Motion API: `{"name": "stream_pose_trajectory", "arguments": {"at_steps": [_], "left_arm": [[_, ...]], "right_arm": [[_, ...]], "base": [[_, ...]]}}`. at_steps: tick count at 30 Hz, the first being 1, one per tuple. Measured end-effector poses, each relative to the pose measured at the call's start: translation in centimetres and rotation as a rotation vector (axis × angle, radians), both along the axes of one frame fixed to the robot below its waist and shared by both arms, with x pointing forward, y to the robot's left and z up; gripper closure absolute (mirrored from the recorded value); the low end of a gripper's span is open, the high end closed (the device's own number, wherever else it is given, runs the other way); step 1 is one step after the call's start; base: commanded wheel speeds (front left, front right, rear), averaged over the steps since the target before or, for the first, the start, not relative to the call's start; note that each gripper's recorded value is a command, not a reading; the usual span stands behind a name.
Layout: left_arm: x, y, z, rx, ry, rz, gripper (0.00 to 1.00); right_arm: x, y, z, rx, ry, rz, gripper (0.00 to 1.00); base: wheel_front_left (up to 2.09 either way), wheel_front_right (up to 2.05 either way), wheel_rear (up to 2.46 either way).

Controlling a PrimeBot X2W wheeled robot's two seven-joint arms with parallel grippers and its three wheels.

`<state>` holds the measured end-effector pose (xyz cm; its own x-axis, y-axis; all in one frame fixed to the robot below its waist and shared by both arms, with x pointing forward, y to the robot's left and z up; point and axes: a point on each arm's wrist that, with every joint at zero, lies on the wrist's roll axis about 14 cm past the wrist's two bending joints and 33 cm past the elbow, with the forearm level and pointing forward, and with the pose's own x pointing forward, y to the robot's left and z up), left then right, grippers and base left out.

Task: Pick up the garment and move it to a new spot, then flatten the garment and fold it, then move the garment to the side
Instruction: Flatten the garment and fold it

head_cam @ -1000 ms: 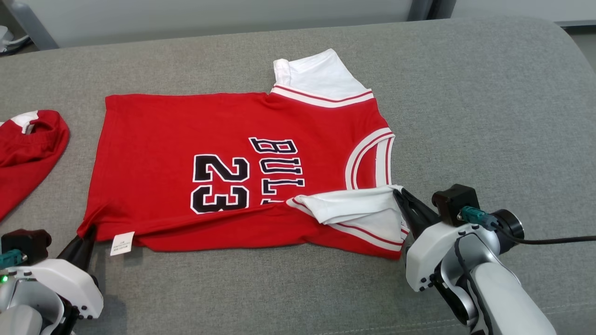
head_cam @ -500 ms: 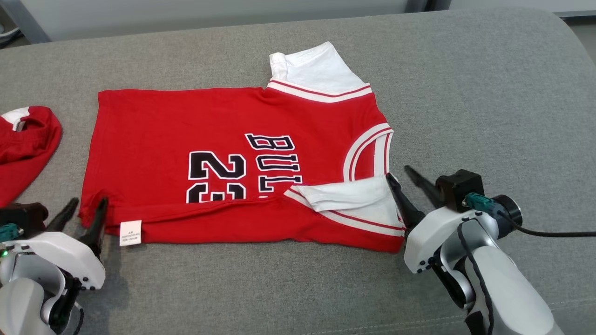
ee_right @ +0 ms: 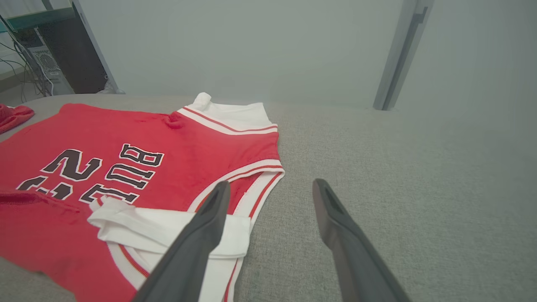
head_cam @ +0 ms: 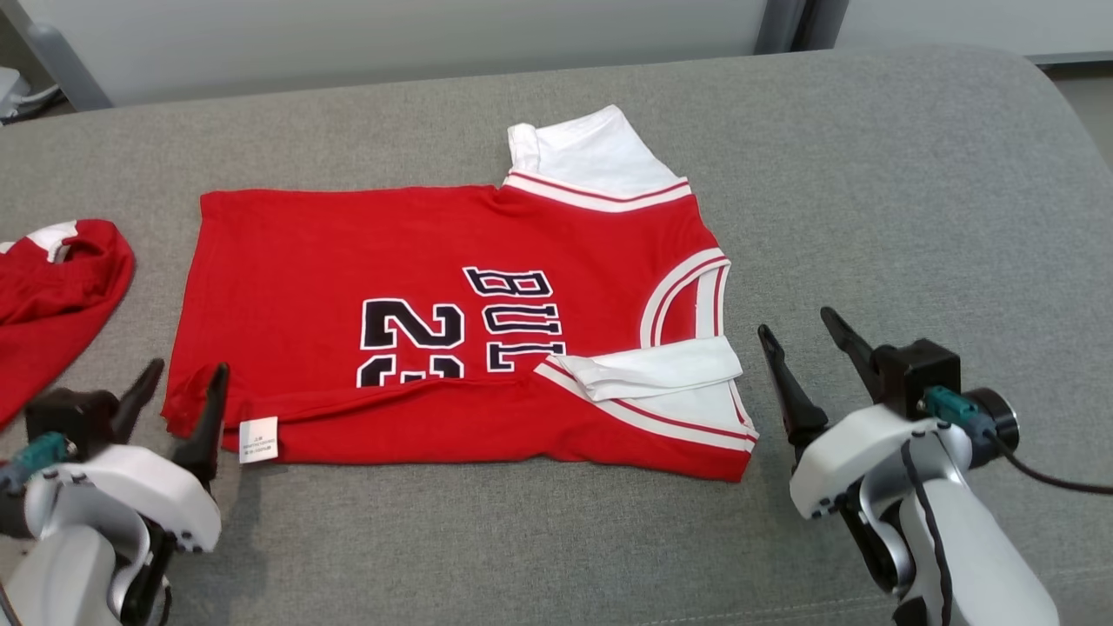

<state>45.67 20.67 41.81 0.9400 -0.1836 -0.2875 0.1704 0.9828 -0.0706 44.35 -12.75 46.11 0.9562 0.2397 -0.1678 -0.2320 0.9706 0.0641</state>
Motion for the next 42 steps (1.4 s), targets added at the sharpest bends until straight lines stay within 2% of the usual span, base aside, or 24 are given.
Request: {"name": "stream_pose_trajectory", "arguments": {"at_steps": [16, 28, 42], "left_arm": [[-6.9, -1.6, -3.3, -0.018, 0.090, 0.005, 0.00], [-8.1, -1.5, -3.4, -0.010, 0.084, 0.030, 0.00], [-8.1, -0.6, -4.2, -0.031, 0.104, 0.072, 0.00]], "right_arm": [[-5.4, 0.2, -1.3, 0.021, 0.023, -0.006, 0.00], [-7.7, 0.7, -3.4, 0.059, 0.096, -0.007, 0.00], [-8.2, 1.5, -5.2, 0.093, 0.153, 0.006, 0.00]], "base": [[0.00, 0.00, 0.00], [0.00, 0.00, 0.00], [0.00, 0.00, 0.00]]}}
